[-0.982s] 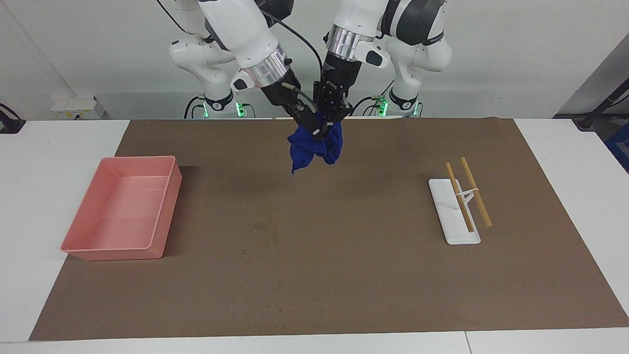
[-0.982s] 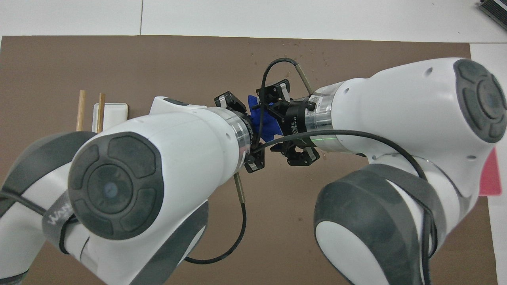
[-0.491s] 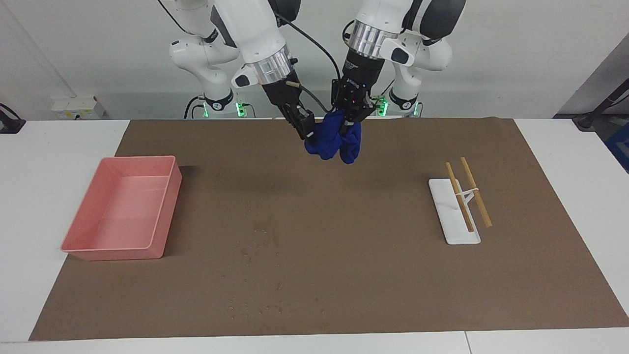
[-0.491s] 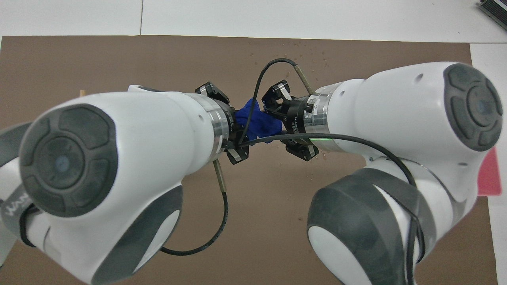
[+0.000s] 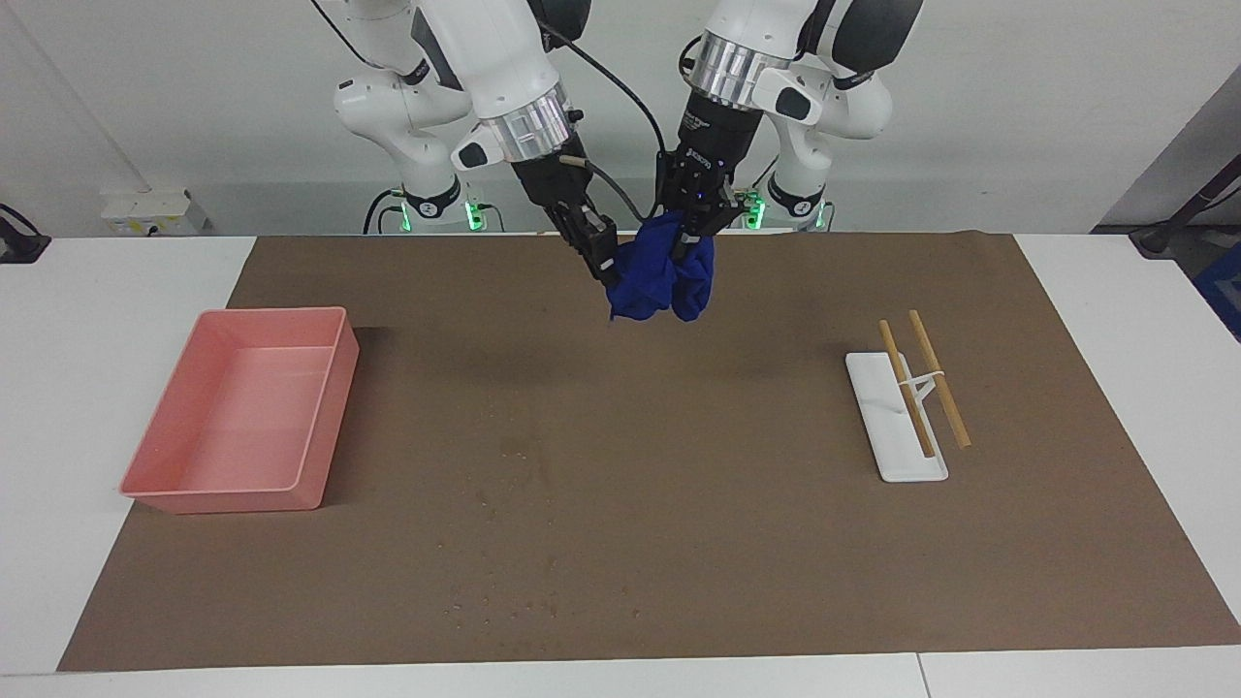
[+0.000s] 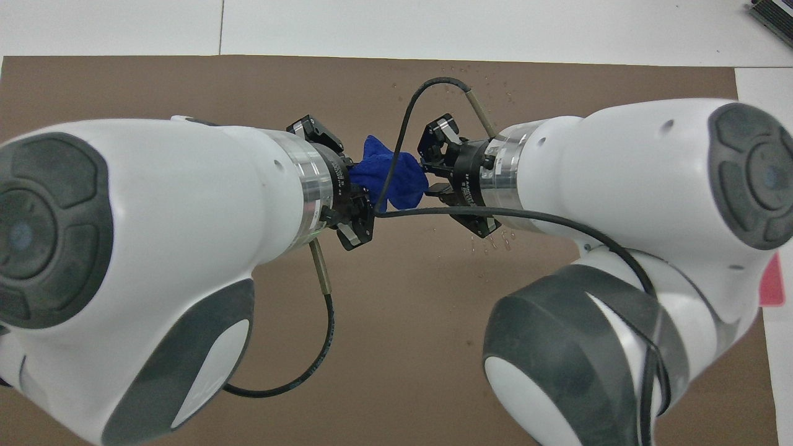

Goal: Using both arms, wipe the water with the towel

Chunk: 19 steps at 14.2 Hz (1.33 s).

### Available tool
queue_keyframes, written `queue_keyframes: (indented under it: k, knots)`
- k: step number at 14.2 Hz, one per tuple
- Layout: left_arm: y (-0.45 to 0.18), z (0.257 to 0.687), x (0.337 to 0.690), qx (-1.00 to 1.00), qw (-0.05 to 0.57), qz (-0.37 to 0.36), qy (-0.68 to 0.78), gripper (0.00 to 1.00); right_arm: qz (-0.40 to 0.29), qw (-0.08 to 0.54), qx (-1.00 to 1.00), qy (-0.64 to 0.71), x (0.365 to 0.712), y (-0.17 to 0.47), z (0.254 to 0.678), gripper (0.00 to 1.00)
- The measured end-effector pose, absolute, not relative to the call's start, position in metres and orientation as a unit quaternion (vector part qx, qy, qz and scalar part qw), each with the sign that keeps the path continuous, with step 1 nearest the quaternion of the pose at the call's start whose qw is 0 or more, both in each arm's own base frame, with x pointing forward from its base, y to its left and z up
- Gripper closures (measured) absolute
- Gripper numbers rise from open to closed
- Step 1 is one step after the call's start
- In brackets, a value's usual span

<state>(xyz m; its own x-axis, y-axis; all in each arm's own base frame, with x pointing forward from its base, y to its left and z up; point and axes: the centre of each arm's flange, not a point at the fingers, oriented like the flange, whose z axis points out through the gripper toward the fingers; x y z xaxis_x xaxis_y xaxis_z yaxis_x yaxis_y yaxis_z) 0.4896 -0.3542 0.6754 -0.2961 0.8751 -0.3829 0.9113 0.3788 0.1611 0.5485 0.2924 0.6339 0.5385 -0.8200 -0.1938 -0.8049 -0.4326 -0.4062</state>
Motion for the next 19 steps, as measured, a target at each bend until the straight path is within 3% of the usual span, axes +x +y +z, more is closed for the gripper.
queue_keyframes:
  k: [1, 5, 6, 7, 13, 14, 16, 17, 19]
  knots:
    - [-0.355, 0.676, 0.489, 0.556, 0.209, -0.044, 0.803, 0.81, -0.016, 0.237, -0.842, 0.484, 0.551, 0.288, 0.639, 0.52]
    - [-0.355, 0.677, 0.489, 0.556, 0.209, -0.044, 0.803, 0.81, 0.015, 0.257, -0.821, 0.510, 0.552, 0.288, 0.643, 0.12]
    - [-0.355, 0.677, 0.489, 0.556, 0.209, -0.044, 0.803, 0.81, 0.027, 0.264, -0.815, 0.515, 0.553, 0.289, 0.642, 0.03]
    - [-0.355, 0.677, 0.489, 0.556, 0.209, -0.044, 0.803, 0.81, 0.033, 0.267, -0.812, 0.517, 0.554, 0.291, 0.641, 0.01]
    - [-0.356, 0.677, 0.488, 0.557, 0.209, -0.044, 0.803, 0.81, 0.032, 0.282, -0.803, 0.524, 0.556, 0.302, 0.639, 0.07]
    - [-0.356, 0.677, 0.488, 0.557, 0.209, -0.044, 0.803, 0.81, 0.030, 0.286, -0.803, 0.523, 0.556, 0.305, 0.638, 0.13]
    - [-0.356, 0.677, 0.488, 0.557, 0.209, -0.044, 0.803, 0.81, 0.029, 0.291, -0.804, 0.518, 0.554, 0.315, 0.637, 0.33]
    - [-0.356, 0.677, 0.488, 0.557, 0.209, -0.044, 0.803, 0.81, 0.030, 0.292, -0.804, 0.518, 0.553, 0.318, 0.636, 0.33]
    - [-0.356, 0.677, 0.488, 0.557, 0.209, -0.045, 0.803, 0.81, 0.030, 0.292, -0.803, 0.519, 0.554, 0.317, 0.636, 0.52]
